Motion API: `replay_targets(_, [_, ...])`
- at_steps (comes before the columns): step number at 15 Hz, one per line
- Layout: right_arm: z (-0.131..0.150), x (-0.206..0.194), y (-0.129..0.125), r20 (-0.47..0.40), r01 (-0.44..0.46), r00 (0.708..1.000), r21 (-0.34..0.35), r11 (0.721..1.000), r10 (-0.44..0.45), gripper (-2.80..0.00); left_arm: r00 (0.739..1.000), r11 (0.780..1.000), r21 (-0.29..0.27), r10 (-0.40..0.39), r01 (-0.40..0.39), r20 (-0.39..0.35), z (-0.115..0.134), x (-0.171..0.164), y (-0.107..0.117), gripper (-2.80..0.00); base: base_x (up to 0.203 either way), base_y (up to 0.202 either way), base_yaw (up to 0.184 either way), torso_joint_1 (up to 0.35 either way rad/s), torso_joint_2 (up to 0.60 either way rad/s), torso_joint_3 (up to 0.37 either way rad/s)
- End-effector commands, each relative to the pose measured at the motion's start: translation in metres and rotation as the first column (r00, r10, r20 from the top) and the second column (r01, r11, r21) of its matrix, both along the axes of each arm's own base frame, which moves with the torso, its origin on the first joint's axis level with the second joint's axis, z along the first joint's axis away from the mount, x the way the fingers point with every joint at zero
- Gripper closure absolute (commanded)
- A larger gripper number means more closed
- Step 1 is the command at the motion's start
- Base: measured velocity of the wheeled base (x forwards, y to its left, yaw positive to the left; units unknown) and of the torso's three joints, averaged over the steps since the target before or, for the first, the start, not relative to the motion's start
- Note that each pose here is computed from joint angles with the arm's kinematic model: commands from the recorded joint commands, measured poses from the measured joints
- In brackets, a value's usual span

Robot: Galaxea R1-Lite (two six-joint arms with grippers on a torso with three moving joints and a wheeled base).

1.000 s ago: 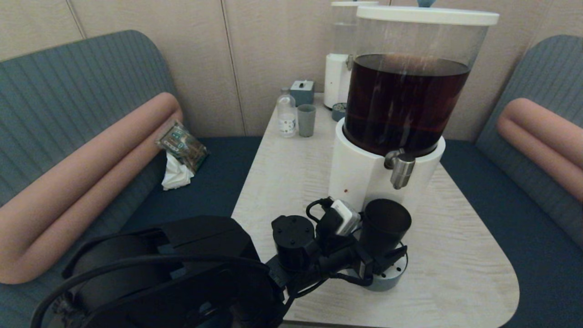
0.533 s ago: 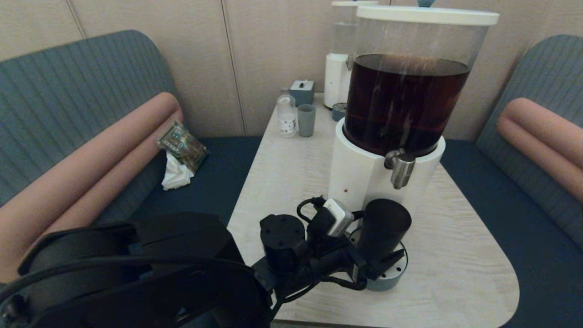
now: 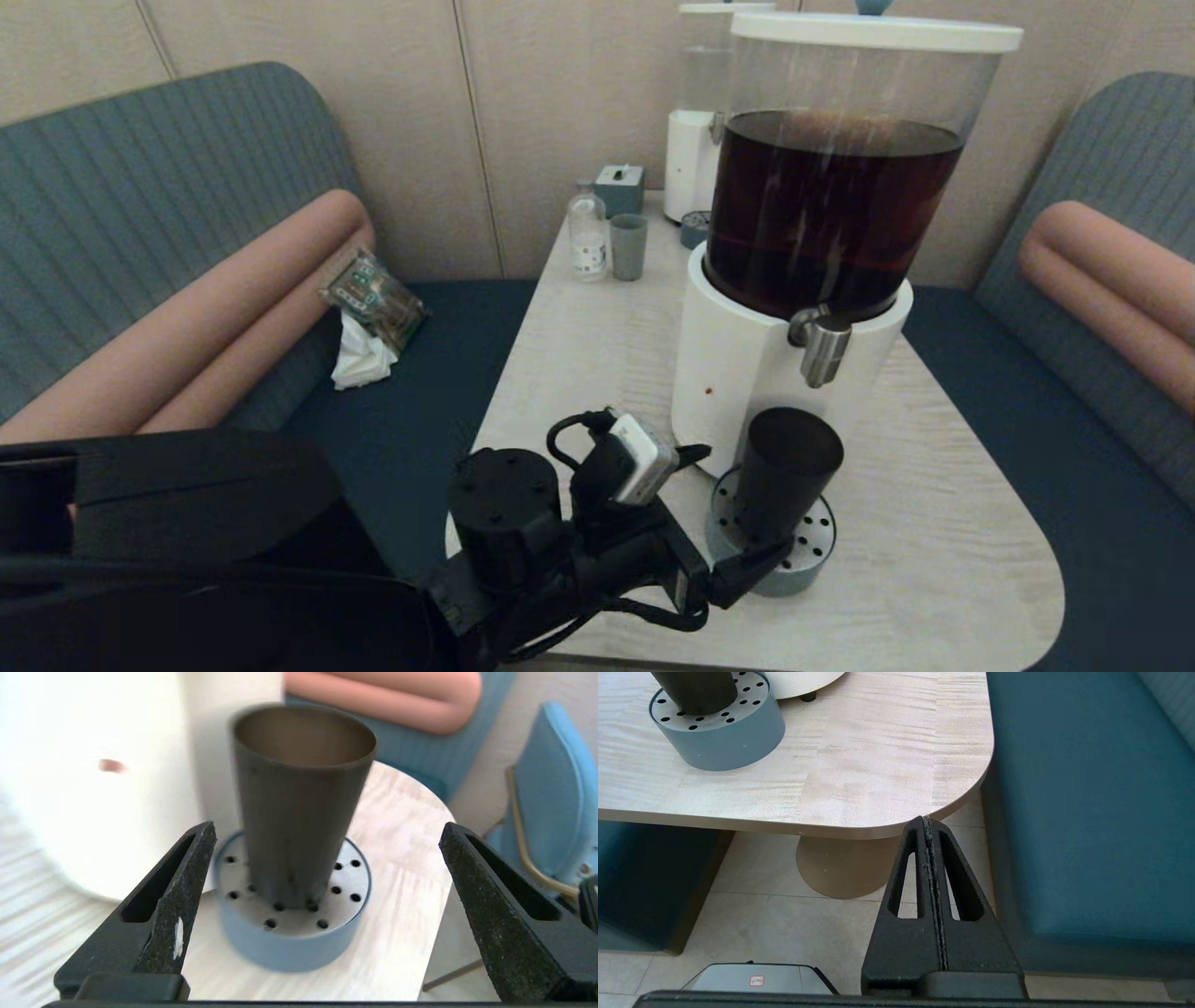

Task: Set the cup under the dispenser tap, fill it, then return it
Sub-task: Place it under the water dispenser, then turn on the faucet

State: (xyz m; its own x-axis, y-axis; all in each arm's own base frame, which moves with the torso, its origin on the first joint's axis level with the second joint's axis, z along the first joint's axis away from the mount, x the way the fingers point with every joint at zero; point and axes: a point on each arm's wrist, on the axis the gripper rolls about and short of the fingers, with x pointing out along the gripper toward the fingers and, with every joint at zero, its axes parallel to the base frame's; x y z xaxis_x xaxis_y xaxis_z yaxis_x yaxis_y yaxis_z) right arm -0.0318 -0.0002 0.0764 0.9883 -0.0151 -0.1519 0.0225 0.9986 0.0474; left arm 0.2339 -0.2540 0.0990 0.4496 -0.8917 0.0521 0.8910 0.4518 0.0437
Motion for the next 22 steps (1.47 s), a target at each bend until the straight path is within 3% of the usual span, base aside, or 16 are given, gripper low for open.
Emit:
replay_targets(1, [0.0,0.0,0.0,-0.001,0.0,1.0,0.001,1.0,0.0,0.0,0.999,0.998,-0.049,0.029,-0.027,0.045,0.026,-0.01,0.015,-2.8,0.0,0.0,0.0,0.0,0.0,0.0])
replay_targets(4, [0.0,0.0,0.0,-0.001,0.0,1.0,0.001,1.0,0.0,0.0,0.991,0.989,-0.082,0.124,-0.119,0.058,0.045,-0.022,0.037,-2.8,0.0,0.0,0.0,0.0,0.0,0.0])
replay_targets(6, [0.0,0.0,0.0,-0.001,0.001,1.0,0.0,1.0,-0.001,0.0,0.972,0.969,-0.117,0.226,-0.217,0.069,0.058,-0.026,0.056,-2.8,0.0,0.0,0.0,0.0,0.0,0.0])
replay_targets(8, [0.0,0.0,0.0,-0.001,0.0,1.0,0.001,1.0,0.0,0.0,0.927,0.923,-0.156,0.366,-0.351,0.082,0.071,-0.025,0.079,-2.8,0.0,0.0,0.0,0.0,0.0,0.0])
replay_targets(11, [0.0,0.0,0.0,-0.001,0.0,1.0,0.001,1.0,0.0,0.0,0.857,0.855,-0.205,0.503,-0.476,0.113,0.088,-0.025,0.118,-2.8,0.0,0.0,0.0,0.0,0.0,0.0])
replay_targets(13, [0.0,0.0,0.0,-0.001,0.0,1.0,0.001,1.0,0.0,0.0,0.807,0.806,-0.246,0.577,-0.539,0.126,0.102,-0.029,0.139,-2.8,0.0,0.0,0.0,0.0,0.0,0.0])
replay_targets(15, [0.0,0.0,0.0,-0.001,0.0,1.0,0.001,1.0,0.0,0.0,0.773,0.774,-0.262,0.621,-0.577,0.129,0.115,-0.039,0.155,-2.8,0.0,0.0,0.0,0.0,0.0,0.0])
replay_targets(16, [0.0,0.0,0.0,-0.001,0.0,1.0,0.001,1.0,0.0,0.0,0.756,0.756,-0.271,0.642,-0.596,0.126,0.122,-0.047,0.162,0.0,0.0,0.0,0.0,0.0,0.0,0.0])
replay_targets(18, [0.0,0.0,0.0,-0.001,0.0,1.0,0.001,1.0,0.0,0.0,0.72,0.717,-0.295,0.684,-0.632,0.118,0.135,-0.066,0.176,0.0,0.0,0.0,0.0,0.0,0.0,0.0])
replay_targets(22, [0.0,0.0,0.0,-0.001,0.0,1.0,0.001,1.0,0.0,0.0,0.602,0.588,-0.3,0.797,-0.751,0.054,0.153,-0.113,0.207,0.0,0.0,0.0,0.0,0.0,0.0,0.0])
